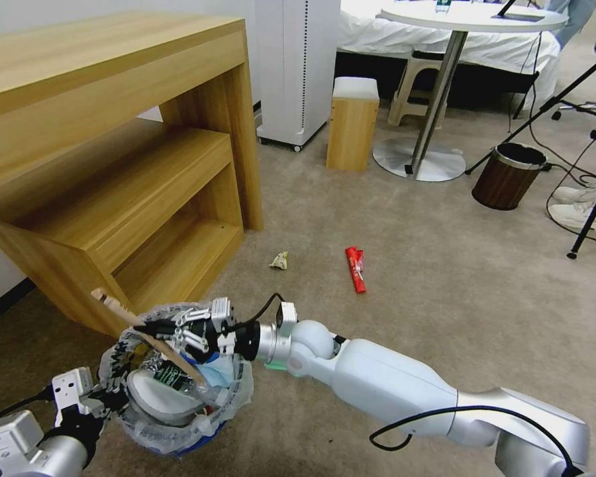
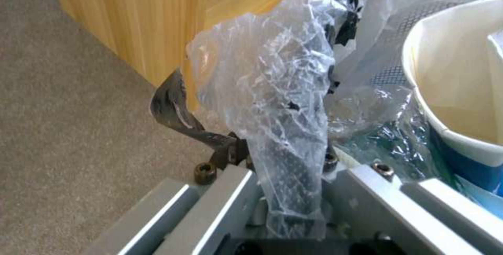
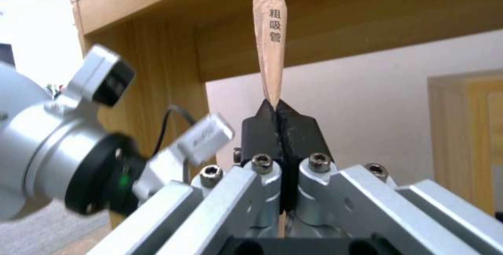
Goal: Pick up the trash bin and place the garbage on the floor into it.
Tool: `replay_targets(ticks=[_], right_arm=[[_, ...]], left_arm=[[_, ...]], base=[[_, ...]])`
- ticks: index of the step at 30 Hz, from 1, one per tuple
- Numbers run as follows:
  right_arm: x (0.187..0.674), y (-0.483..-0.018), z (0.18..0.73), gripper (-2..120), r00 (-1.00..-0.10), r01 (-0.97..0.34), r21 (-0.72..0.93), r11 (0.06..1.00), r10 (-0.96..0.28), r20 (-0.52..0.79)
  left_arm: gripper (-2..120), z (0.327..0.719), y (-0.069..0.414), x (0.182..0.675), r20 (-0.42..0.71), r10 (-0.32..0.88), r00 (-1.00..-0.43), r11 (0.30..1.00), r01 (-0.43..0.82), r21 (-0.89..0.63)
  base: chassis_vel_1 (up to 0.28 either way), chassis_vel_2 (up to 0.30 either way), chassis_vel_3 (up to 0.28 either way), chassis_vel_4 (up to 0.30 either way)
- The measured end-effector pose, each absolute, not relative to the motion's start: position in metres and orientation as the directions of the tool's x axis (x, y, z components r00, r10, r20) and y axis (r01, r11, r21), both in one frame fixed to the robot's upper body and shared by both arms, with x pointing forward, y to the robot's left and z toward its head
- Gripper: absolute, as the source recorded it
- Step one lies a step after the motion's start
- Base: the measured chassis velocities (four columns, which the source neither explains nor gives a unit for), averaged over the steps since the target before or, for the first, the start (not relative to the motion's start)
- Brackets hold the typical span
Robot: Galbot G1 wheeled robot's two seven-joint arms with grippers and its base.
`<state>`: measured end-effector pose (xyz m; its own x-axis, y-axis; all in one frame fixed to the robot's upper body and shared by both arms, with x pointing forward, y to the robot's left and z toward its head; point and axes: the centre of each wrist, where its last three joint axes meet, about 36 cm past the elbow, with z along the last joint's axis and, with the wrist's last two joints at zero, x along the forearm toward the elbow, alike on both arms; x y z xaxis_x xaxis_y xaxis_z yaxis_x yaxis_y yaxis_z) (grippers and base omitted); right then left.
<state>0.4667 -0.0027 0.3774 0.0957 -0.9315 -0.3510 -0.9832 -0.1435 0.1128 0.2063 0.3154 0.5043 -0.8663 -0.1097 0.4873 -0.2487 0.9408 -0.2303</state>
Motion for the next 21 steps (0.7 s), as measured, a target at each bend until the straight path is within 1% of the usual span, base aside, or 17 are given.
replay_targets(ticks=[13, 19, 21], right_arm=[[0.463, -0.013, 0.347, 0, 0.107, -0.984, 0.101, -0.147, -0.939, -0.326], [0.467, -0.025, 0.339, 0, 0.104, -0.987, 0.085, -0.136, -0.945, -0.312], [0.473, -0.036, 0.334, 0, 0.124, -0.988, 0.058, -0.147, -0.948, -0.292]], left_arm=[[1, 0.509, 0.315, 0.204, 0.483, -0.108, -0.869, 0.940, -0.248, -0.235], [1, 0.510, 0.315, 0.204, 0.481, -0.110, -0.870, 0.940, -0.248, -0.234], [1, 0.510, 0.315, 0.205, 0.479, -0.113, -0.870, 0.939, -0.251, -0.234]], base=[[0.000, 0.000, 0.000, 0.000], [0.000, 0.000, 0.000, 0.000], [0.000, 0.000, 0.000, 0.000]])
